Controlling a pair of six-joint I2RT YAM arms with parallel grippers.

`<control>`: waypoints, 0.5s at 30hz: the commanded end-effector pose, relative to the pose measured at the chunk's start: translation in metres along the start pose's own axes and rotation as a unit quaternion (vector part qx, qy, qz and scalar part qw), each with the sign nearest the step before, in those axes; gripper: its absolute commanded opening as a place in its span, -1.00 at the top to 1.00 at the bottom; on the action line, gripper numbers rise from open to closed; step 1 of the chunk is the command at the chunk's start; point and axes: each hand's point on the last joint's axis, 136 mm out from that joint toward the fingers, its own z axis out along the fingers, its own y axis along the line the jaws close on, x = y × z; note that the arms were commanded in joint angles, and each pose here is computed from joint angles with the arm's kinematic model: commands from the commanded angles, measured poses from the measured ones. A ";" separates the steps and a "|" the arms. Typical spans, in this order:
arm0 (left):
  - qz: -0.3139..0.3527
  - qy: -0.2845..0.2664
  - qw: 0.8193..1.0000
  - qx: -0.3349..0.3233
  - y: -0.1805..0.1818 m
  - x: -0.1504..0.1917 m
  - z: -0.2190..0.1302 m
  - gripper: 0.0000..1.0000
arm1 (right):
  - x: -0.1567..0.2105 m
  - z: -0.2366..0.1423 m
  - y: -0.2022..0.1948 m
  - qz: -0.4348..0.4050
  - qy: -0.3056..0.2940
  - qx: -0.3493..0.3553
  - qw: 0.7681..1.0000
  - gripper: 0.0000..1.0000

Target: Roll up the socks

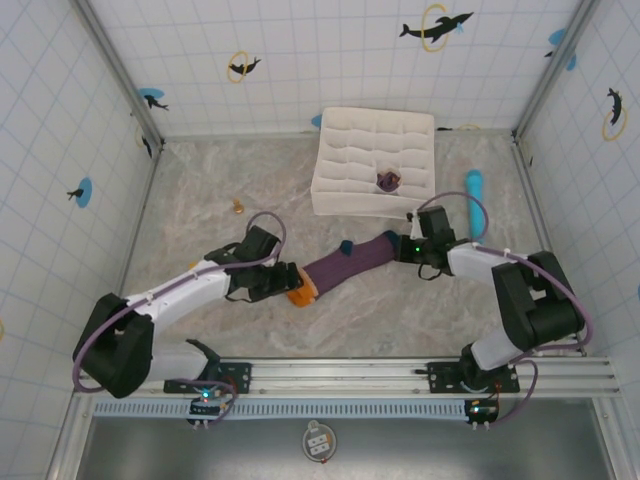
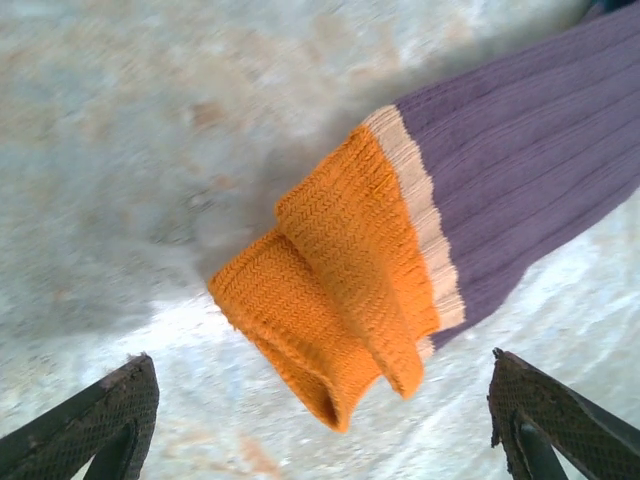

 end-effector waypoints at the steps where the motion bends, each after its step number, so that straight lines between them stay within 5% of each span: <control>1: -0.006 0.002 1.000 0.008 -0.012 -0.007 0.000 -0.77 | 0.016 -0.007 -0.012 -0.009 0.020 -0.010 1.000 0.99; 6: 0.019 -0.006 1.000 -0.004 -0.015 -0.020 0.007 -0.76 | 0.012 -0.012 -0.027 -0.005 0.013 0.004 1.000 0.69; 12: 0.043 -0.015 0.999 -0.017 -0.019 -0.036 0.018 -0.60 | -0.003 -0.033 -0.015 -0.013 -0.018 -0.007 1.000 -0.27; 15: 0.046 -0.011 0.999 -0.014 -0.021 -0.038 0.023 -0.50 | 0.000 -0.046 -0.009 -0.010 -0.025 -0.008 1.000 -0.48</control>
